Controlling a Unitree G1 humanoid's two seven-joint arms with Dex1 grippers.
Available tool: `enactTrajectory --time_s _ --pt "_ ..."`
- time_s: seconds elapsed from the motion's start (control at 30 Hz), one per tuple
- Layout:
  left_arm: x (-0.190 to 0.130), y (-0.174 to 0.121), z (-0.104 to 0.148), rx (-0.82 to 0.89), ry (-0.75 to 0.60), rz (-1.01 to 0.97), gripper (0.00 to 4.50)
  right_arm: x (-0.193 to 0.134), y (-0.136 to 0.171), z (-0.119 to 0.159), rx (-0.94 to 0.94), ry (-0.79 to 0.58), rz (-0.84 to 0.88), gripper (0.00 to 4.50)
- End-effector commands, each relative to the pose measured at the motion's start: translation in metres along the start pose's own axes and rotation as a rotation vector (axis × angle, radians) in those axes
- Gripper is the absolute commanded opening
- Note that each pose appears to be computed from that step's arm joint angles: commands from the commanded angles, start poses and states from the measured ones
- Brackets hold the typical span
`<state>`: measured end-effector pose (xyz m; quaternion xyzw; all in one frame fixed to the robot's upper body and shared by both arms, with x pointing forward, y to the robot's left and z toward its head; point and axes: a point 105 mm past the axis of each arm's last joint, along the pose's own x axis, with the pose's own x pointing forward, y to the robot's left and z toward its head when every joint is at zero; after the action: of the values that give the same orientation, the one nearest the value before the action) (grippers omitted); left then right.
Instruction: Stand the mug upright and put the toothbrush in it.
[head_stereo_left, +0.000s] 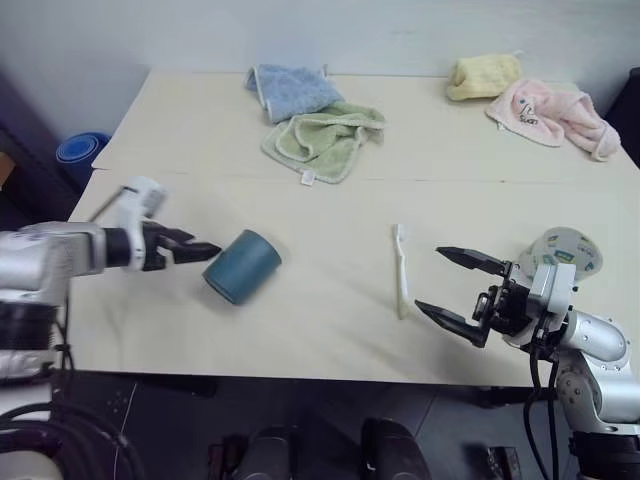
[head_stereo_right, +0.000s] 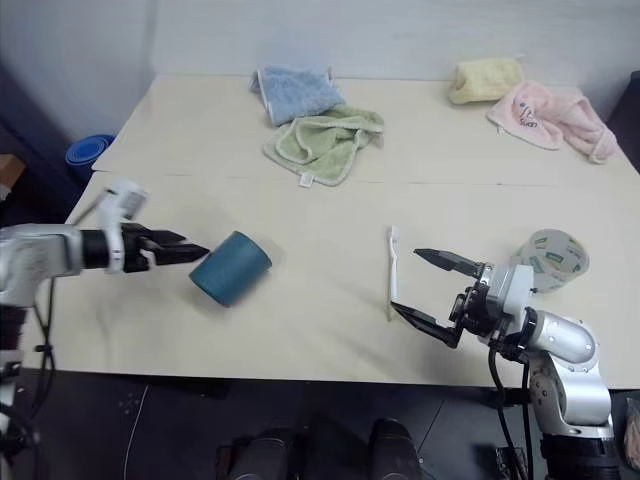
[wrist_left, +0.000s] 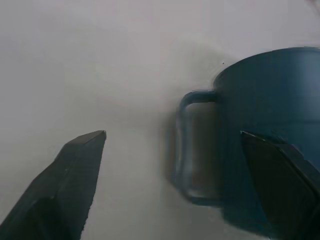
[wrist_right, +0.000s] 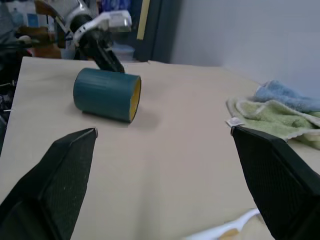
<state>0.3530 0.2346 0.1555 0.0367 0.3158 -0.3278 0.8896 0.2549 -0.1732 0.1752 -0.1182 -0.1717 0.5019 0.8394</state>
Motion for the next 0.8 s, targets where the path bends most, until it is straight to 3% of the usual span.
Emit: enactTrajectory --time_s 0.03,0.3,0.57,0.8 --pt "0.012 0.005 -0.005 0.049 0.083 0.004 4.5 0.001 0.001 0.008 -0.035 -0.017 -0.005 4.45" --pt "0.042 -0.008 -0.011 0.135 0.188 -0.094 4.5 -0.007 0.007 0.005 -0.016 -0.002 -0.058 4.45" --pt "0.041 -0.008 -0.023 0.187 0.281 -0.098 2.07 -0.017 0.006 0.002 -0.022 0.009 -0.1 4.5" --pt "0.046 -0.017 -0.007 0.231 0.18 -0.113 0.01 -0.026 0.002 -0.009 -0.015 0.024 -0.134 4.5"
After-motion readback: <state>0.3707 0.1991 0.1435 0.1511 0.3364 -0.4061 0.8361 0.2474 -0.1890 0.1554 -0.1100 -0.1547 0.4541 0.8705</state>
